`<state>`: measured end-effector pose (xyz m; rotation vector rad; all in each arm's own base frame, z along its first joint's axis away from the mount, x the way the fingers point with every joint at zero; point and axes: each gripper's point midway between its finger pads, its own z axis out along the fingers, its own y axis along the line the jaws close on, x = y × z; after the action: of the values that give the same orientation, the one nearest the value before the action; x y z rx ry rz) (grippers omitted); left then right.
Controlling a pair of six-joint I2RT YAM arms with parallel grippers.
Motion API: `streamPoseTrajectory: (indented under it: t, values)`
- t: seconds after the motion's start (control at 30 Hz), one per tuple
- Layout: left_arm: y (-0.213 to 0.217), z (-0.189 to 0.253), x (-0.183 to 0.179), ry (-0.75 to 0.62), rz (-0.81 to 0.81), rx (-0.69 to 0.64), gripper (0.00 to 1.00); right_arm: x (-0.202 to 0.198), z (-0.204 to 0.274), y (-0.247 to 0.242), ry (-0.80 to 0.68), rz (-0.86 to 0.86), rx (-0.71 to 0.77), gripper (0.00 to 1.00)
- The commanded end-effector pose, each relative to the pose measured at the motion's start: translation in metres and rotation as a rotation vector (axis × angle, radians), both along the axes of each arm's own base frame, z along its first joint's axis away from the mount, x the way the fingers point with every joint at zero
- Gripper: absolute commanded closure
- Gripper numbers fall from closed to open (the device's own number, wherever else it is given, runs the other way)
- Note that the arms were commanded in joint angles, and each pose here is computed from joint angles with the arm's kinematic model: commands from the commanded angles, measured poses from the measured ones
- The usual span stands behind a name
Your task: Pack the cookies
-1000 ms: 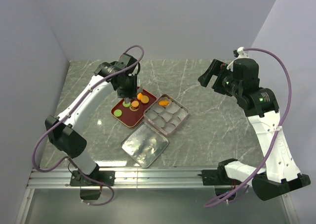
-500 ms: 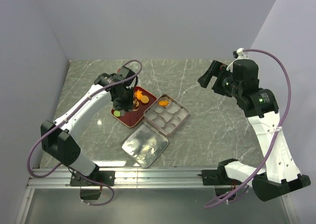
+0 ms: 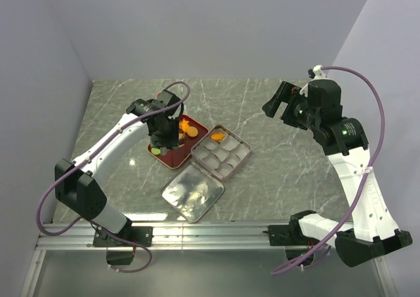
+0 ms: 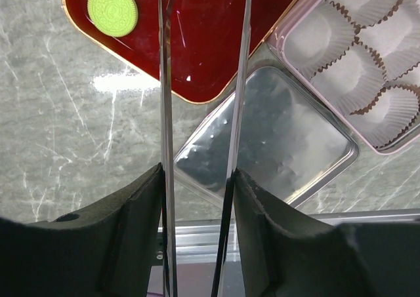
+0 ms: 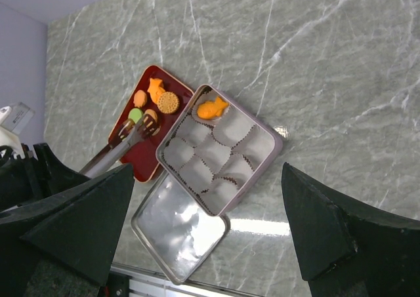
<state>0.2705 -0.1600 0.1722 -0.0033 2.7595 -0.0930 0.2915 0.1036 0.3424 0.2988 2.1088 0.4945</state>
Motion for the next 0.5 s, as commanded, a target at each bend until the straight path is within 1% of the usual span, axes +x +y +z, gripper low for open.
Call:
streamPoseTrajectory:
  t: [0.0,0.47]
  values:
    - [-0.009,0.007,0.004,-0.031,-0.005,-0.036,0.49,0.003,0.009,-0.001,-0.044,-0.008,0.011,0.00]
    - [-0.010,-0.008,0.013,-0.005,-0.008,0.022,0.54,0.003,0.011,-0.003,-0.051,-0.015,0.008,0.00]
